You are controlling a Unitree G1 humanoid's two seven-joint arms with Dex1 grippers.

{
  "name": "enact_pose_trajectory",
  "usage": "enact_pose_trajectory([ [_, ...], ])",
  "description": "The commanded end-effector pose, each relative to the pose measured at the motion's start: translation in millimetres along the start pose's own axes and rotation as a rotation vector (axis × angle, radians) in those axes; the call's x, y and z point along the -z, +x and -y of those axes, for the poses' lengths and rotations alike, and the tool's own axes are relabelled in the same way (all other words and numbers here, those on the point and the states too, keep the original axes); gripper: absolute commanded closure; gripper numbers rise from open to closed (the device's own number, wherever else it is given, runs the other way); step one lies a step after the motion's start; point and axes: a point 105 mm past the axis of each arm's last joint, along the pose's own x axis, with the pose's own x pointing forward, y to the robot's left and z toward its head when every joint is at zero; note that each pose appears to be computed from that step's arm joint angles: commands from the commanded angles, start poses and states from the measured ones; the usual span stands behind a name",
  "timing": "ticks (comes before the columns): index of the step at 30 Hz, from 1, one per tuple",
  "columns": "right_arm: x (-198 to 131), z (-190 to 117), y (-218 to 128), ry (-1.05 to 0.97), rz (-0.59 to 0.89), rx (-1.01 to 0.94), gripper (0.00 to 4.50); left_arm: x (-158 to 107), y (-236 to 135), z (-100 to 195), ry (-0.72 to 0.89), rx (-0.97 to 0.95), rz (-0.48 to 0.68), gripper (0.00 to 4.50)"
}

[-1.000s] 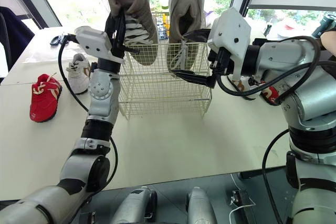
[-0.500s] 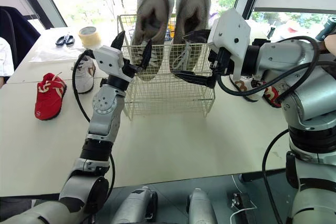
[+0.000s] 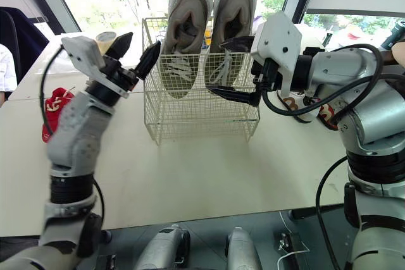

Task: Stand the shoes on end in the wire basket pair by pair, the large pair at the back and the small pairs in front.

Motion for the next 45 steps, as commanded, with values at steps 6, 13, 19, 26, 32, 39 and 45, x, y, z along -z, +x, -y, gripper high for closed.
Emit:
enact_pose_trajectory([
  [6,12.8,52.4,-56.3,0.097,-0.080,0.349,0.00,-39.7,-12.5,26.9,-0.178,0.405,-0.210,0.28],
  [13,94.2,68.8,-124.8,0.408,-0.326,0.731,0.00,-15.1,-45.9,51.0,-0.229,0.676,-0.497,0.28],
  [19,170.0,39.4,-152.5,0.656,-0.425,0.824,0.00,2.8,-52.5,58.5,-0.217,0.745,-0.564,0.28],
  [26,210.7,28.4,-153.7,0.770,-0.404,0.831,0.00,7.0,-50.5,61.9,-0.208,0.758,-0.563,0.28],
  [32,227.5,33.3,-150.4,0.745,-0.378,0.811,0.00,9.7,-51.4,64.2,-0.199,0.755,-0.568,0.28],
  [39,245.9,42.7,-134.6,0.747,-0.355,0.787,0.00,13.1,-52.7,65.5,-0.182,0.739,-0.570,0.28],
  [45,257.7,48.0,-123.3,0.747,-0.367,0.768,0.00,13.3,-51.6,66.4,-0.179,0.727,-0.560,0.28],
])
